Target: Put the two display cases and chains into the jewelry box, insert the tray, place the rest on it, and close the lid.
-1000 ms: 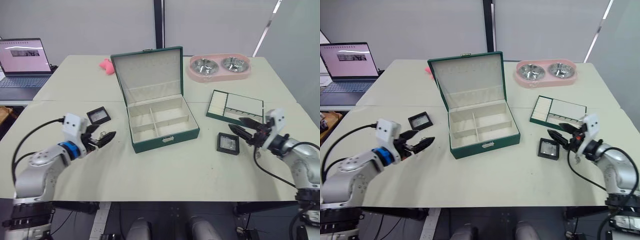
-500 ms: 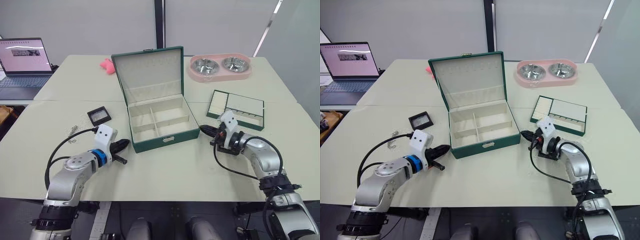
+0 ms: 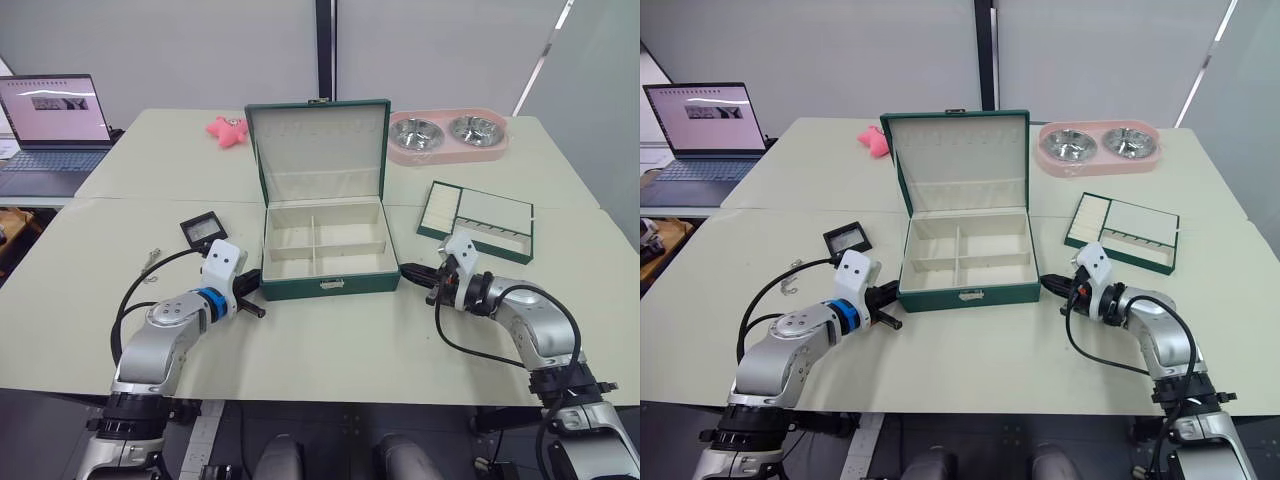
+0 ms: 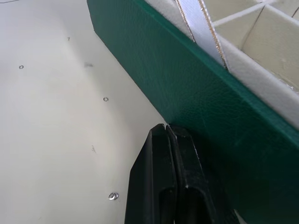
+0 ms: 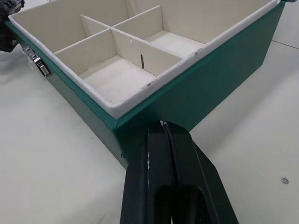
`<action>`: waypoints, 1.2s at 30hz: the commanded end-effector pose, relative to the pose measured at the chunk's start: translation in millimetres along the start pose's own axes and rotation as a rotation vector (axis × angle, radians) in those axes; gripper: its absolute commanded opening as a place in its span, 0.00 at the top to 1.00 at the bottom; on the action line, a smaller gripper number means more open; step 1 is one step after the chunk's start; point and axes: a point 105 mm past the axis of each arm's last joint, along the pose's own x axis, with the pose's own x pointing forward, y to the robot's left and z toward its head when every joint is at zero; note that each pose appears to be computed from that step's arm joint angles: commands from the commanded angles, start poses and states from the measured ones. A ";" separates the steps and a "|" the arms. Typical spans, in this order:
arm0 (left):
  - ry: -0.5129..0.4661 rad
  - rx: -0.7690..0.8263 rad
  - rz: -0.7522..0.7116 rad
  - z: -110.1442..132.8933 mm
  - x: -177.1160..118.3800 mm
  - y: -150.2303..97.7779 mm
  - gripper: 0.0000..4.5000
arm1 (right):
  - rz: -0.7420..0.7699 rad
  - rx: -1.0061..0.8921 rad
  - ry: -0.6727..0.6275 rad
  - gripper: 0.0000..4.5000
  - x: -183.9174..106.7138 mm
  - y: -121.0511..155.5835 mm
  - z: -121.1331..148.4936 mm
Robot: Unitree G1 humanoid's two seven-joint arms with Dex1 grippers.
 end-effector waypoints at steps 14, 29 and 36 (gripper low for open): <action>-0.046 0.058 -0.133 12.1 16.2 -20.5 1.00 | 0.073 -0.005 -0.025 1.00 3.0 21.0 4.5; -0.054 0.070 -0.115 10.9 21.6 -18.3 1.00 | 0.085 -0.011 -0.017 1.00 3.9 20.1 4.4; -0.053 0.068 -0.117 9.2 21.6 -19.5 1.00 | 0.058 -0.014 -0.017 1.00 2.0 15.1 3.3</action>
